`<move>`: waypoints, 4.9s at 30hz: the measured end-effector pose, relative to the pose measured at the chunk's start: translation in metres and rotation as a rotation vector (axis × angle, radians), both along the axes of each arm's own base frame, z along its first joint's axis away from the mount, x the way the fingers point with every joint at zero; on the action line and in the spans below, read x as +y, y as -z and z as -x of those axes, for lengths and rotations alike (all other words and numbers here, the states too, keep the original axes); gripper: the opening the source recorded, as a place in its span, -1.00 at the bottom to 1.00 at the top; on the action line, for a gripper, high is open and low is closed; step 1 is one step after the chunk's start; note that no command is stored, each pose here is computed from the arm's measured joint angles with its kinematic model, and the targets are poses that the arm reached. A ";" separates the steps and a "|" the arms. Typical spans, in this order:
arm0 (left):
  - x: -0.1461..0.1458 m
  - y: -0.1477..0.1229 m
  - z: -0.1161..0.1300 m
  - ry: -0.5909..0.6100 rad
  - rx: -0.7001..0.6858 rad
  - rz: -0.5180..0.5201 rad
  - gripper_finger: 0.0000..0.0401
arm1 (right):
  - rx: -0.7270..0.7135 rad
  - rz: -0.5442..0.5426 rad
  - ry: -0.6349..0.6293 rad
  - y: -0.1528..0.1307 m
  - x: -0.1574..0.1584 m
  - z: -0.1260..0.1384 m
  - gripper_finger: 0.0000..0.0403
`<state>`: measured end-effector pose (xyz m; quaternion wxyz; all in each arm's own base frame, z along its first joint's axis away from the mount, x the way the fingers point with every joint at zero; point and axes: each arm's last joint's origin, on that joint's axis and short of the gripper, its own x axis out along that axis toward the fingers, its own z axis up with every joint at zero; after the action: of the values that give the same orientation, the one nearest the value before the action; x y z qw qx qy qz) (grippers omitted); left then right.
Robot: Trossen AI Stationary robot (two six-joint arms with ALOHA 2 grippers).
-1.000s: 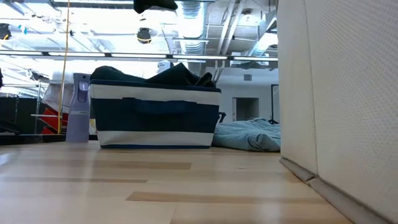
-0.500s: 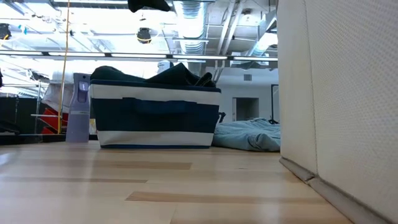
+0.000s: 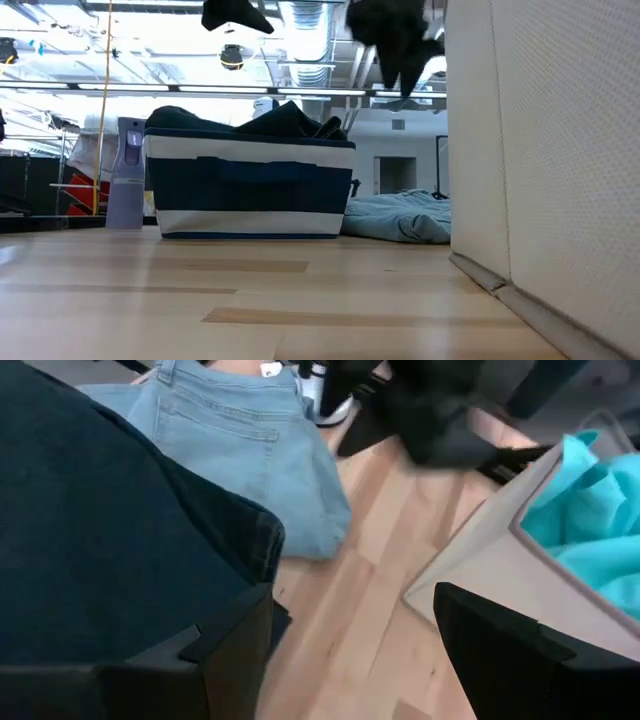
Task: Sort clothes
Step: Put the blue pants into the white laundry organizer
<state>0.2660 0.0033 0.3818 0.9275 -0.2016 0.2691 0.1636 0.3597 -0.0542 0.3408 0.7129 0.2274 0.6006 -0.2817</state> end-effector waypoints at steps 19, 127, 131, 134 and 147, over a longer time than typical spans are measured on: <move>0.001 -0.003 -0.002 -0.052 -0.047 0.015 0.35 | 0.009 -0.038 0.077 0.100 -0.013 0.023 0.21; 0.000 0.034 -0.058 0.158 0.049 -0.339 0.35 | -0.831 -0.023 0.078 -0.016 -0.001 0.139 -1.00; 0.000 0.033 -0.060 0.150 0.026 -0.336 0.35 | -0.901 0.006 0.051 -0.027 0.002 0.150 -1.00; 0.001 0.032 -0.060 0.139 0.020 -0.320 0.35 | -0.933 0.028 0.025 -0.035 0.005 0.160 -1.00; 0.002 0.022 -0.061 0.099 -0.034 -0.279 0.35 | -1.194 0.196 -0.154 -0.075 0.021 0.206 -1.00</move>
<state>0.3269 0.0056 0.3595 0.9578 -0.0598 0.2378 0.1499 0.1534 -0.0334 0.4153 0.9624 0.2354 0.0833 -0.1072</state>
